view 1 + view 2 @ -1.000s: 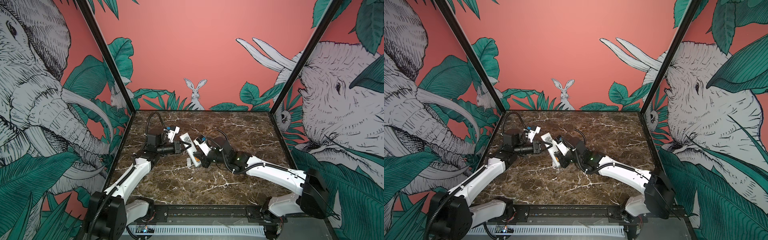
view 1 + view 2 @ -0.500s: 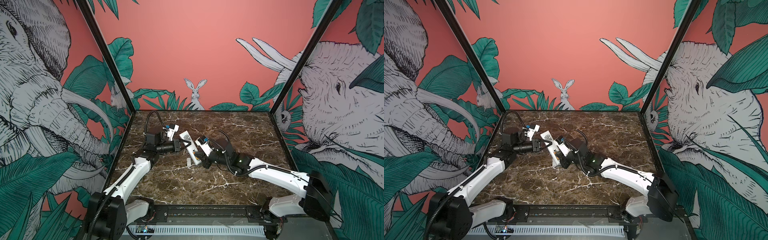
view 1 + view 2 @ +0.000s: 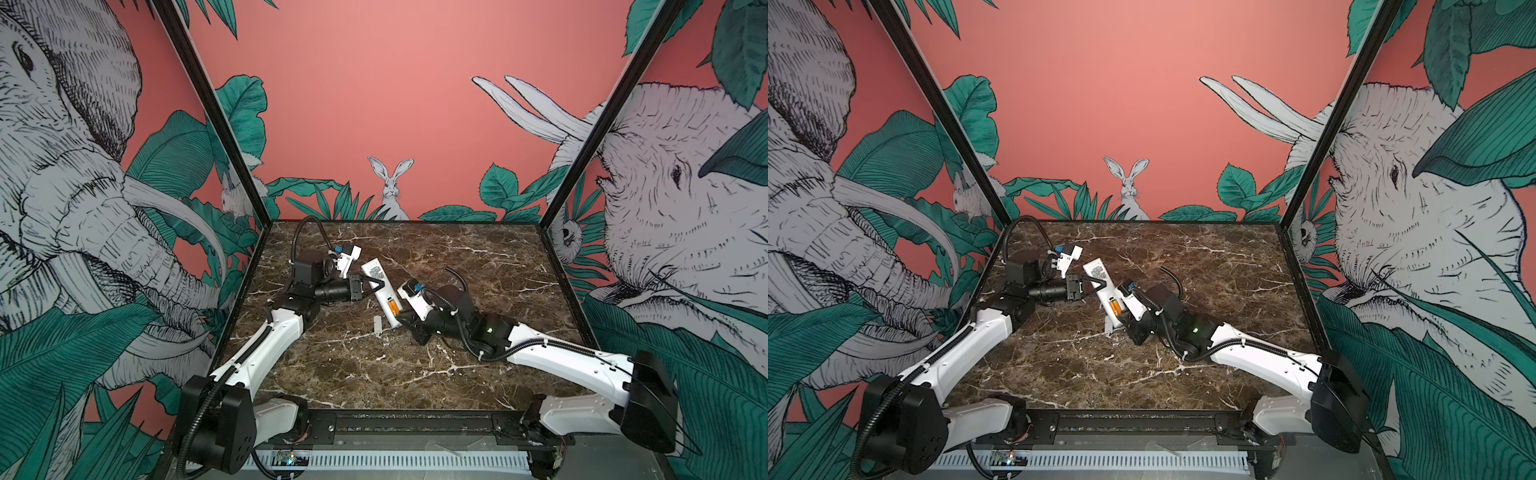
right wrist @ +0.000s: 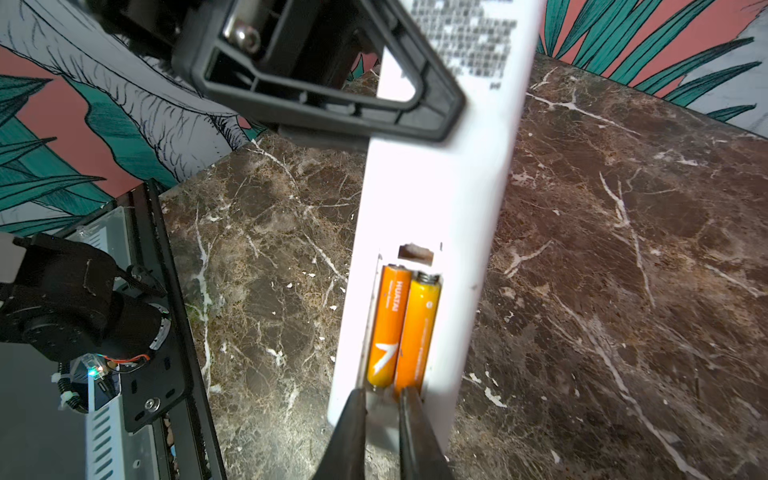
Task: Load the batteries into the remote control
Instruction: 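Lift the right gripper off the batteries and open it toward the cover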
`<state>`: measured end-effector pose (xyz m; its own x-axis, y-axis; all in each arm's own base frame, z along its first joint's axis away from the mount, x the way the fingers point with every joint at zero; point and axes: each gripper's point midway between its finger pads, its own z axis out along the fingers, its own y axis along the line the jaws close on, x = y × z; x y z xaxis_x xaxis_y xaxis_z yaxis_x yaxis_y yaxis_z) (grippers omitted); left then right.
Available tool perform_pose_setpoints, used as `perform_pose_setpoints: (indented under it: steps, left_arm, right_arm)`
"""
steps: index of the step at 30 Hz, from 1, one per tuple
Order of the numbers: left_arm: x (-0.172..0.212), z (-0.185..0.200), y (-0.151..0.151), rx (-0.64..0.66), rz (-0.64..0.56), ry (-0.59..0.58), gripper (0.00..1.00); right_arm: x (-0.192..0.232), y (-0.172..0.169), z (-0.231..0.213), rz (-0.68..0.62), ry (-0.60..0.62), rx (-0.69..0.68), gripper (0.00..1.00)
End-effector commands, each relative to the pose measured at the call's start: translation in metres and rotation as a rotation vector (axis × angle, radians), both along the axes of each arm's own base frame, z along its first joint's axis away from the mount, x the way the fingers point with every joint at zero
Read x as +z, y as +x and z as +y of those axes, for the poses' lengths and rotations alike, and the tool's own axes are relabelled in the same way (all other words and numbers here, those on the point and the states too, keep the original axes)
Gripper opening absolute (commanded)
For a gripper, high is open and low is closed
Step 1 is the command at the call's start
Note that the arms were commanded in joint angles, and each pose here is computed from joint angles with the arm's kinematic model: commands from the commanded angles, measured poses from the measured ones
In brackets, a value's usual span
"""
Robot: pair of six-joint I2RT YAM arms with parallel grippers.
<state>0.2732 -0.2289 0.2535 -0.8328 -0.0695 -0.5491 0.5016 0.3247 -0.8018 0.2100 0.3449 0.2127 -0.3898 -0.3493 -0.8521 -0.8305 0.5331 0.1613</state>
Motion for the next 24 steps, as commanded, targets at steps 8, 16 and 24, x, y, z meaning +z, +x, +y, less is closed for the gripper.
perform_pose_setpoints:
  steps: [8, 16, 24]
  left_arm:
    - [0.023, -0.002, -0.024, -0.147, -0.202, 0.005, 0.00]
    - [-0.002, 0.014, -0.018, -0.052, -0.222, 0.187, 0.00]
    - [-0.042, 0.051, 0.015, 0.196, -0.168, 0.453, 0.00]
  right_arm:
    - [-0.006, -0.001, -0.040, 0.086, -0.004, -0.111, 0.42]
    - [-0.026, 0.010, -0.058, 0.167, -0.058, -0.211, 0.74]
    - [-0.061, 0.019, -0.058, 0.244, -0.156, -0.273, 0.95]
